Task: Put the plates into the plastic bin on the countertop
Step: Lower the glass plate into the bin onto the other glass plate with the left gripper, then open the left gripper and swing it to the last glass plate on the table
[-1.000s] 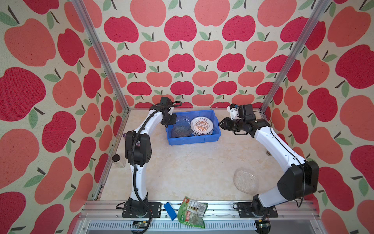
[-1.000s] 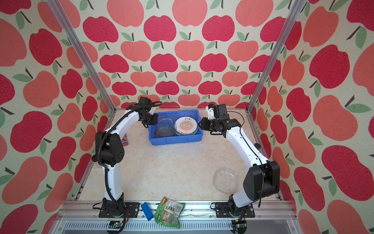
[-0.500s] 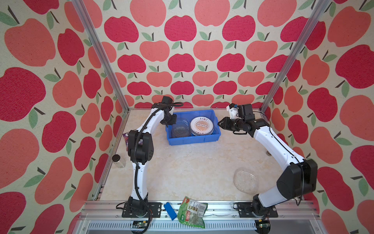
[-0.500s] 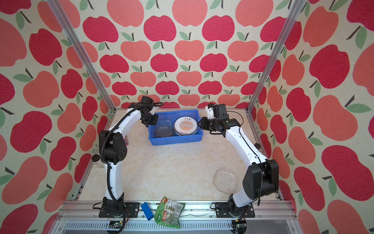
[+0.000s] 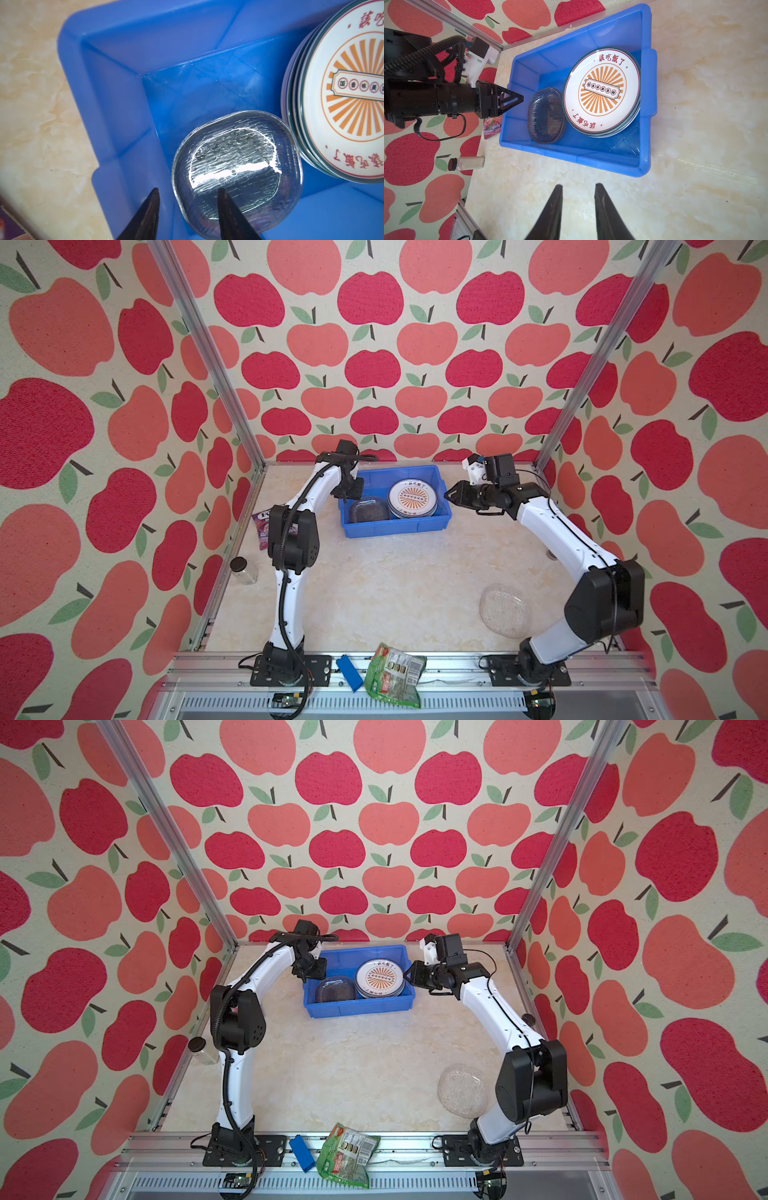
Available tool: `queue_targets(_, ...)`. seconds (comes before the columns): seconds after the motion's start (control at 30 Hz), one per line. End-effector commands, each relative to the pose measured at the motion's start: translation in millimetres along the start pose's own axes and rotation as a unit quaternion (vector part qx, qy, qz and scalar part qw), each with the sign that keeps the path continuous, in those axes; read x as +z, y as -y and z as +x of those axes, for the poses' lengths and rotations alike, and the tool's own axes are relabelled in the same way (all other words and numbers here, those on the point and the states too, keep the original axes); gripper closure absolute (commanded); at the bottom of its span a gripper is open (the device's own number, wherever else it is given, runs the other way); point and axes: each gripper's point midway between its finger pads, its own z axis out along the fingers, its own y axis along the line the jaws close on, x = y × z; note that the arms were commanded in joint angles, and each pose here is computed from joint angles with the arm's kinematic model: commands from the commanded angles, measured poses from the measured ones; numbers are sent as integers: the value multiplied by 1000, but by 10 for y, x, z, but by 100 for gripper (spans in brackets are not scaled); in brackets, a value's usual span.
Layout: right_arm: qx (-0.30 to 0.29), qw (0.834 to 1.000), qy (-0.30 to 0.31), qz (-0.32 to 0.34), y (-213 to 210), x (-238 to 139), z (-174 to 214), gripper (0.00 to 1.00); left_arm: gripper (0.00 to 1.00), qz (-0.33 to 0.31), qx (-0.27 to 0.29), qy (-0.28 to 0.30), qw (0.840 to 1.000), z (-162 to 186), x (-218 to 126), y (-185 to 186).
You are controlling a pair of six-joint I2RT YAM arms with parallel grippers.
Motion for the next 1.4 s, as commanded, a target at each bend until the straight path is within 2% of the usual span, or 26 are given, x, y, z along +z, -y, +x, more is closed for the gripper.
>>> queue_targets(0.0, 7, 1000, 6, -19, -78, -9, -81, 70, 50, -25, 2, 14, 1000, -79, -110, -82)
queue_targets(0.17, 2, 1000, 6, -20, -97, -28, -92, 70, 48, -18, 12, 27, 999, -165, -177, -3)
queue_targets(0.3, -11, 1000, 6, -3, -74, -91, -117, 70, 45, -21, 31, 53, 998, -277, -404, 154)
queue_targets(0.43, -20, 999, 23, 20, -1, -276, -209, 69, 26, -15, 65, 116, 991, -404, -894, 517)
queue_targets(0.5, -11, 999, 30, 34, 106, -397, -228, 69, 14, 5, 86, 146, 986, -402, -1147, 813)
queue_targets(0.53, -2, 999, 29, 41, 181, -445, -201, 69, 2, 24, 98, 159, 982, -374, -1257, 1015)
queue_targets(0.57, 9, 998, 29, 50, 261, -498, -158, 69, 1, 47, 109, 164, 979, -318, -1339, 1222)
queue_targets(0.7, 56, 995, 30, 82, 543, -675, 108, 69, 1, 142, 134, 132, 972, 25, -1423, 1976)
queue_targets(0.87, 110, 981, 62, 146, 908, -1016, 484, 69, 1, 219, 175, 74, 957, 608, -1296, 2762)
queue_targets(0.97, 141, 973, 94, 159, 1046, -1209, 658, 69, 1, 250, 176, 40, 951, 930, -1155, 3067)
queue_targets(1.03, 150, 968, 112, 166, 1091, -1301, 767, 70, 5, 261, 177, 22, 949, 1124, -1061, 3212)
queue_targets(1.27, 162, 971, 111, 138, 1018, -1366, 1127, 70, 18, 306, 169, -28, 936, 1697, -754, 3717)
queue_targets(1.37, 155, 971, 114, 139, 990, -1430, 1205, 70, 19, 310, 177, -45, 933, 1901, -630, 3856)
